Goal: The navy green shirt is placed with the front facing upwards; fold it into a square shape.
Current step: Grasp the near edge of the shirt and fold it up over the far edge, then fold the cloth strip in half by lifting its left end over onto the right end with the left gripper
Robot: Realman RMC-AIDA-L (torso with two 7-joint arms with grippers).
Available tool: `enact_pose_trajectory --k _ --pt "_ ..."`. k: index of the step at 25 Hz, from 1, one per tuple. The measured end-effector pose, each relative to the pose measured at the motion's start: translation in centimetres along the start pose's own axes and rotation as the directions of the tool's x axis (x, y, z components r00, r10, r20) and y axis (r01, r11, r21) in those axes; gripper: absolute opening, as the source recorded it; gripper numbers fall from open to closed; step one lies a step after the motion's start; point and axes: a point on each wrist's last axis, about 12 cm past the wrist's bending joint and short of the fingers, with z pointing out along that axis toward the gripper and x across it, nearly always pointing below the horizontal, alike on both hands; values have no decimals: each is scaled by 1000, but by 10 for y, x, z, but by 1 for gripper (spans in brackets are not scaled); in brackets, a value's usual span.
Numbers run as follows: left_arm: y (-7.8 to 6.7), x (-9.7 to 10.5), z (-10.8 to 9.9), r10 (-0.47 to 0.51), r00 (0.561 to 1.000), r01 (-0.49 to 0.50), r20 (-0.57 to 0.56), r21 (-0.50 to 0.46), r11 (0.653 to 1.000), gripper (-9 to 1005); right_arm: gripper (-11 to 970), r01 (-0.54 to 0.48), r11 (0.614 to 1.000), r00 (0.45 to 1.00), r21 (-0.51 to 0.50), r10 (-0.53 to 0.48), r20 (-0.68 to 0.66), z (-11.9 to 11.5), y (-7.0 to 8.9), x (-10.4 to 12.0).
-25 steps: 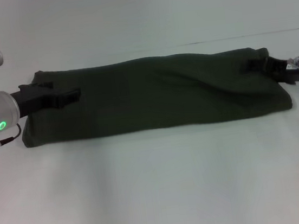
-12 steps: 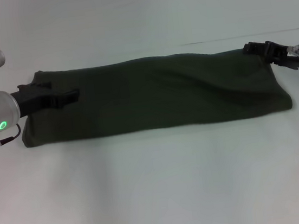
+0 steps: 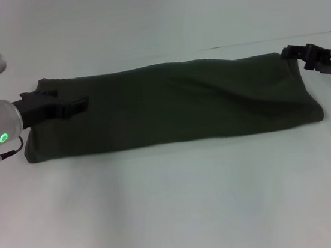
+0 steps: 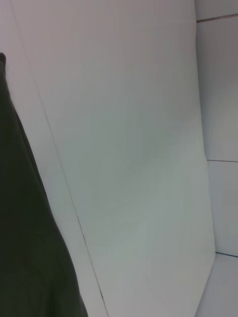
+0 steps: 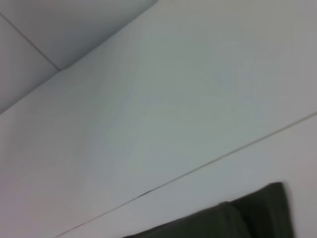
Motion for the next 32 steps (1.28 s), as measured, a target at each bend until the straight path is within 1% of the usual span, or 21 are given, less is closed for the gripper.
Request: enact_pose_trajectory --k 6,9,15,20,24,28,32 --pt "-1 -3 1 6 1000 -6 5 3 1000 797 759 -34 999 999 18 34 -7 -4 -10 4" --pt "-2 -6 2 9 1000 -9 8 4 1000 797 758 -46 999 999 21 46 -4 -5 -12 4" --pt "-3 -8 3 5 1000 -5 10 13 1000 798 613 -94 995 996 26 94 -2 -6 -14 3" --pt "-6 -7 5 20 1000 -20 -5 30 999 796 612 -147 989 989 21 147 -11 -8 -15 0" --pt "-6 -6 5 27 1000 -27 -8 28 999 797 611 -175 985 983 16 175 -53 -13 -17 -2" --pt "-8 -5 6 33 999 -32 -13 34 999 798 610 -178 984 978 27 179 -103 -16 -16 -9" --pt "-10 -5 7 38 999 -37 -16 39 999 798 610 -160 986 977 38 164 -135 -17 -12 -18"
